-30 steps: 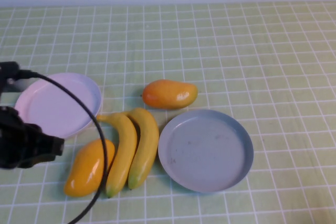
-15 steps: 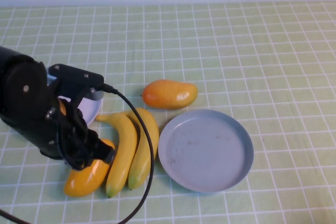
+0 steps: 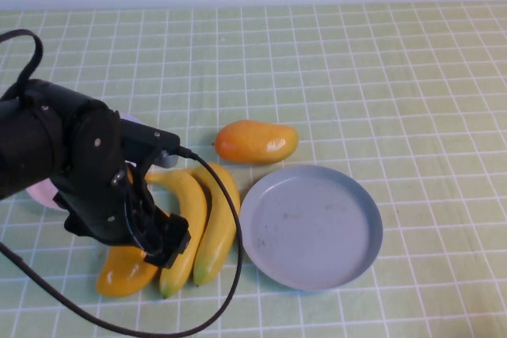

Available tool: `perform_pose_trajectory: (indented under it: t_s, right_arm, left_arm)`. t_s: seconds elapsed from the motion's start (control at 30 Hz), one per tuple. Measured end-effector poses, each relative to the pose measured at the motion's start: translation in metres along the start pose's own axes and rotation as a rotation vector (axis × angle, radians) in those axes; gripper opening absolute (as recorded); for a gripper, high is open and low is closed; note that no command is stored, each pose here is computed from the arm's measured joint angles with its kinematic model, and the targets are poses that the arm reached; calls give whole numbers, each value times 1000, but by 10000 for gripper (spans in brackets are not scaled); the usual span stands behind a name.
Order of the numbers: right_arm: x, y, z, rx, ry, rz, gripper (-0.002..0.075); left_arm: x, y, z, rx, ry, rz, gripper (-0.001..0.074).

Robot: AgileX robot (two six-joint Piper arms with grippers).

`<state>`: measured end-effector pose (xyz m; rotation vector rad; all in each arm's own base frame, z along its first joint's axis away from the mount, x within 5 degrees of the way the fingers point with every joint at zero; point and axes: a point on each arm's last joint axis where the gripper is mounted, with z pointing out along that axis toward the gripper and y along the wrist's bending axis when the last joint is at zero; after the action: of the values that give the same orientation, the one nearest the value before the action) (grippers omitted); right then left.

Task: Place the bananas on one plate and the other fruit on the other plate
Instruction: Put one type of fruit in the left plate

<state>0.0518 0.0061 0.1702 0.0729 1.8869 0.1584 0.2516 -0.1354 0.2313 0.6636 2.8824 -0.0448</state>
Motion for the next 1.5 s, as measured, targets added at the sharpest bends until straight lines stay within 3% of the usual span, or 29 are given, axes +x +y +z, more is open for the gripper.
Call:
perform_pose_trajectory:
  t_s: [0.47, 1.03, 1.1, 1.23, 1.5]
  right_arm:
    - [0, 0, 0, 0, 0, 0, -18]
    - [0, 0, 0, 0, 0, 0, -18]
    - [0, 0, 0, 0, 0, 0, -18]
    - [0, 0, 0, 0, 0, 0, -18]
    - [0, 0, 0, 0, 0, 0, -18]
  left_arm:
    - [-6, 14, 3, -44, -39, -48, 653]
    - [-14, 19, 45, -30, 106, -79, 643]
    - [-14, 19, 45, -28, 107, -84, 625]
    - [-14, 19, 47, -24, 110, -88, 516]
    - [-17, 19, 43, -24, 117, -87, 519]
